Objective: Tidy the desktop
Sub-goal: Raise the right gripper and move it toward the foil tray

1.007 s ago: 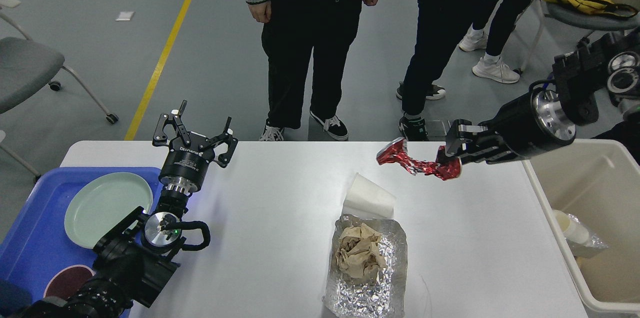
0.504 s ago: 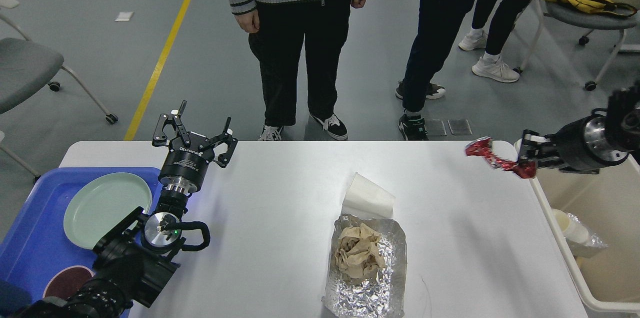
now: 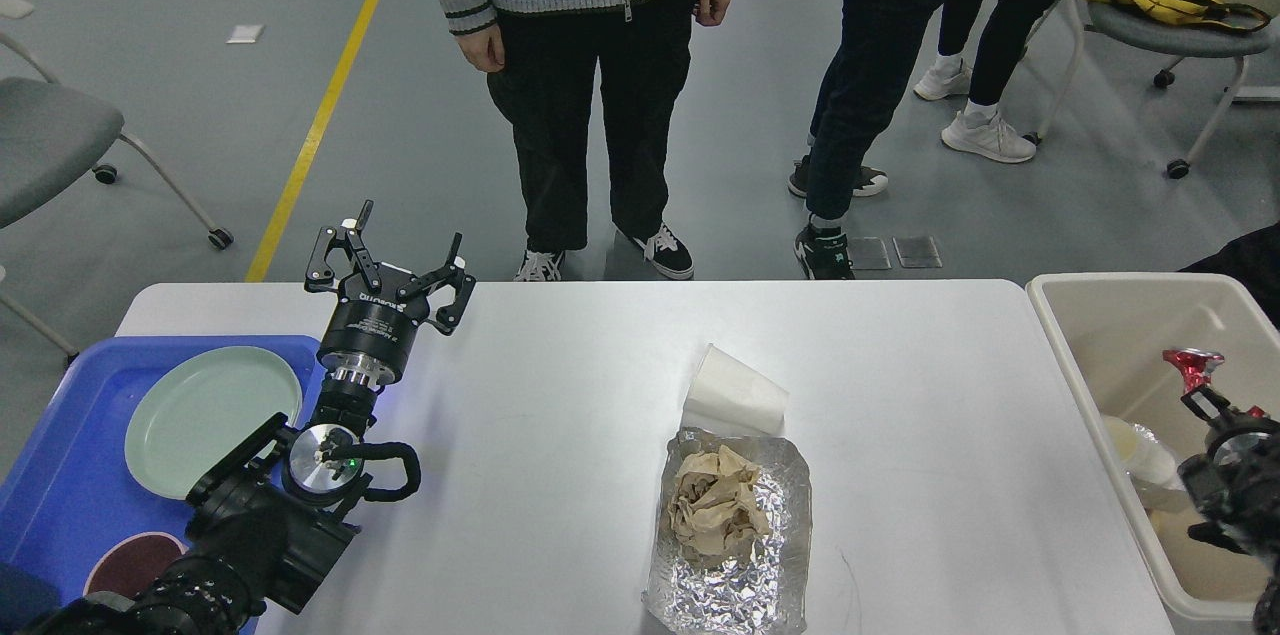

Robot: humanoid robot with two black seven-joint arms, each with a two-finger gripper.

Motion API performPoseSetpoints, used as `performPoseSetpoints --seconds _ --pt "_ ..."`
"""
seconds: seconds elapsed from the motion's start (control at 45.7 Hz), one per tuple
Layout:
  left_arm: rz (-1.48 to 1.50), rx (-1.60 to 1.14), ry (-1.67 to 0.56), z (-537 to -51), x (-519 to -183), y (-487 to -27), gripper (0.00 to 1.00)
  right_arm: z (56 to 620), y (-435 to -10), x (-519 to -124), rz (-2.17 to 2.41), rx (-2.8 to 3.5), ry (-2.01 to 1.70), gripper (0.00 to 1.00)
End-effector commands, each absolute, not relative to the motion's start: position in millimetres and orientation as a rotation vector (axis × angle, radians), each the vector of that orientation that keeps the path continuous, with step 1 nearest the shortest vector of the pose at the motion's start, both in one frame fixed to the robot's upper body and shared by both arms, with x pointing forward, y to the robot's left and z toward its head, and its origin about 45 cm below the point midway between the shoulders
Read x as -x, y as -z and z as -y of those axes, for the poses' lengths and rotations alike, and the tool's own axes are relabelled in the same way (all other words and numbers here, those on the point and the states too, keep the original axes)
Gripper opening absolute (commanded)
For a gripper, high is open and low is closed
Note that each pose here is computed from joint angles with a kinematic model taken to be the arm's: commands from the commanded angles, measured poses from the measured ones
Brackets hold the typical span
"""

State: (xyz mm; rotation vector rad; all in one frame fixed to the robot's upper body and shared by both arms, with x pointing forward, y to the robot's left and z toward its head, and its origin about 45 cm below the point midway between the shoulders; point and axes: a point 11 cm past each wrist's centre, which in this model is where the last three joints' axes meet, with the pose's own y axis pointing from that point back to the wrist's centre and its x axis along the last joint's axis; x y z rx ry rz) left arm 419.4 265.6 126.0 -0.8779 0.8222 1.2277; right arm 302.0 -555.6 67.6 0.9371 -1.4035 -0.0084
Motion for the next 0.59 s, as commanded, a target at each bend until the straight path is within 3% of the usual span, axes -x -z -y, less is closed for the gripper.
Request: performPoseSetpoints --seconds 0.0,0.044,0.328,0.569 --pt "-0.822 0.878 -1.228 -266 -420 -126 0.96 549 -58 -296 1.413 -0.933 0.011 0.94" --pt "-0.822 0.878 -1.228 -266 -420 -126 0.96 546 -58 -298 1.416 -0.937 0.011 1.0" --pt "-0.822 0.879 -1.227 -265 -420 -126 0.96 529 -62 -318 1.436 -0.973 -0.012 1.0" --pt "-0.823 0.878 -1.228 -266 -419 -126 0.96 494 -107 -392 1.434 -1.128 -0.083 1.0"
